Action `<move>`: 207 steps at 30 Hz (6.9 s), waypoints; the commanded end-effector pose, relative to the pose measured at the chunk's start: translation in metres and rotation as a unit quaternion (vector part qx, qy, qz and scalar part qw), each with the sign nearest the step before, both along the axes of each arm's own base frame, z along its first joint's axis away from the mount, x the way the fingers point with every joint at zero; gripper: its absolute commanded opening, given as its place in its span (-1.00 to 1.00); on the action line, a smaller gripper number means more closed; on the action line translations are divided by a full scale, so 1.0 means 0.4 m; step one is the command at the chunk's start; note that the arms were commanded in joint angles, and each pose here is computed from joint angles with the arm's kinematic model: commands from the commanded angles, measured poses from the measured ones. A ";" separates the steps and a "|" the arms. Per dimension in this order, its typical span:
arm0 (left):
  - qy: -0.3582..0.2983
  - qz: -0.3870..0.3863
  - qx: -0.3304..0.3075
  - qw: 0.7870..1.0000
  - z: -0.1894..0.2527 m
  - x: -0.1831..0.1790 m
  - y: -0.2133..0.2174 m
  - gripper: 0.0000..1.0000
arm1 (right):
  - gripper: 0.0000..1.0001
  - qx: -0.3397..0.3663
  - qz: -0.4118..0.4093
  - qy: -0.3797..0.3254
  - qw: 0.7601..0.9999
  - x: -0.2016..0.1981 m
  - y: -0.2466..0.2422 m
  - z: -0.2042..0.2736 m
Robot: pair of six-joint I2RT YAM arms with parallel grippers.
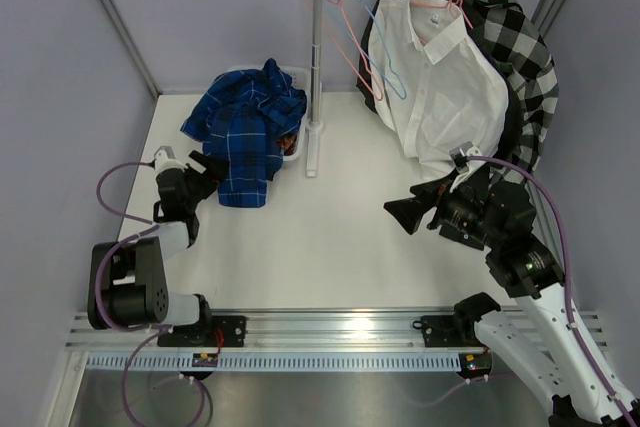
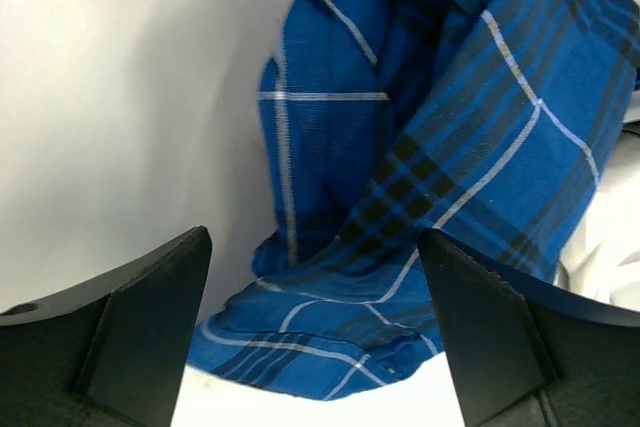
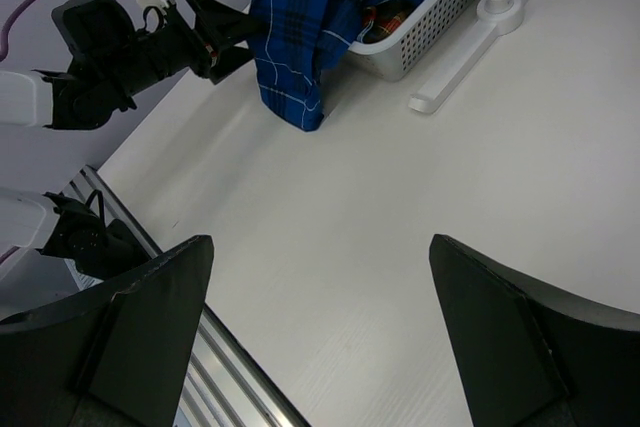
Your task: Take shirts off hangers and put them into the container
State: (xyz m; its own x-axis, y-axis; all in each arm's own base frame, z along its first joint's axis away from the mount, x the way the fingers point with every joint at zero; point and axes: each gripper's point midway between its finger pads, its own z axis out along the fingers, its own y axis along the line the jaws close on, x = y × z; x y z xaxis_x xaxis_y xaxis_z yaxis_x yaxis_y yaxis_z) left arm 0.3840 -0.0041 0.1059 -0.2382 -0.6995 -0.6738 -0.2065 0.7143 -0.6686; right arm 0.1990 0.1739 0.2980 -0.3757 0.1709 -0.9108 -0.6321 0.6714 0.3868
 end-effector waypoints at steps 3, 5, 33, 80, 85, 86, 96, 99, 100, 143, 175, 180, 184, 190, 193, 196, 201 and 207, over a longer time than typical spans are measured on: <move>-0.089 -0.041 -0.008 0.995 0.118 0.072 -0.027 0.59 | 0.99 0.007 0.013 -0.009 1.000 -0.002 0.010 0.009; -0.086 -0.045 -0.013 0.995 0.120 0.075 -0.031 0.27 | 0.98 0.007 0.012 -0.009 1.000 -0.002 0.009 0.010; -0.132 -0.123 0.048 0.982 0.469 0.339 -0.194 -1.00 | 0.98 0.003 0.004 -0.004 1.000 0.010 0.007 0.002; 0.252 -0.151 0.203 0.934 -0.150 0.301 -0.312 -0.77 | 0.99 -0.007 -0.002 0.011 1.000 0.026 0.008 -0.017; 0.174 -0.143 0.193 0.955 0.051 0.325 -0.322 0.10 | 0.99 -0.007 -0.005 0.006 1.000 0.022 0.003 -0.011; 0.159 -0.139 0.194 0.958 0.088 0.331 -0.322 0.21 | 0.98 -0.006 -0.004 0.005 1.000 0.019 0.003 -0.009; 0.059 -0.121 0.196 0.971 0.349 0.290 -0.303 0.65 | 0.99 -0.003 -0.004 0.000 1.000 0.011 -0.001 -0.001; 0.045 -0.114 0.192 0.974 0.390 0.245 -0.288 0.65 | 0.99 -0.003 -0.005 -0.001 1.000 0.011 -0.002 -0.001; 0.043 -0.106 0.192 0.975 0.398 0.231 -0.279 0.65 | 0.98 -0.002 -0.004 -0.001 1.000 0.009 -0.001 0.000; 0.234 -0.151 0.181 0.943 -0.054 0.223 -0.309 -0.26 | 0.99 -0.007 -0.002 0.012 1.000 0.026 0.008 -0.019; 0.020 0.026 0.175 0.984 0.465 0.348 0.021 0.71 | 0.98 -0.009 0.004 0.023 1.000 0.033 0.016 -0.034; 0.020 0.042 0.169 0.985 0.418 0.413 0.084 0.67 | 0.99 -0.013 0.001 0.029 1.000 0.040 0.016 -0.042; 0.037 0.042 0.171 0.984 0.355 0.457 0.107 0.63 | 0.98 -0.018 0.001 0.038 0.999 0.047 0.019 -0.055; 0.048 -0.008 0.148 0.988 0.274 0.503 0.072 0.36 | 0.98 -0.020 -0.001 0.042 0.999 0.053 0.020 -0.061; 0.041 -0.050 0.138 0.988 0.262 0.502 0.020 -0.03 | 0.99 -0.020 0.000 0.042 0.999 0.054 0.021 -0.060; 0.032 -0.076 0.143 0.986 0.260 0.490 -0.022 -0.57 | 0.98 -0.019 0.002 0.044 0.999 0.052 0.022 -0.062; 0.053 -0.102 0.102 0.988 0.210 0.460 -0.089 -0.98 | 0.99 -0.018 0.002 0.040 0.999 0.053 0.023 -0.057; 0.143 -0.107 0.062 0.982 0.055 0.405 -0.140 -0.99 | 0.98 -0.016 0.004 0.040 0.999 0.051 0.024 -0.057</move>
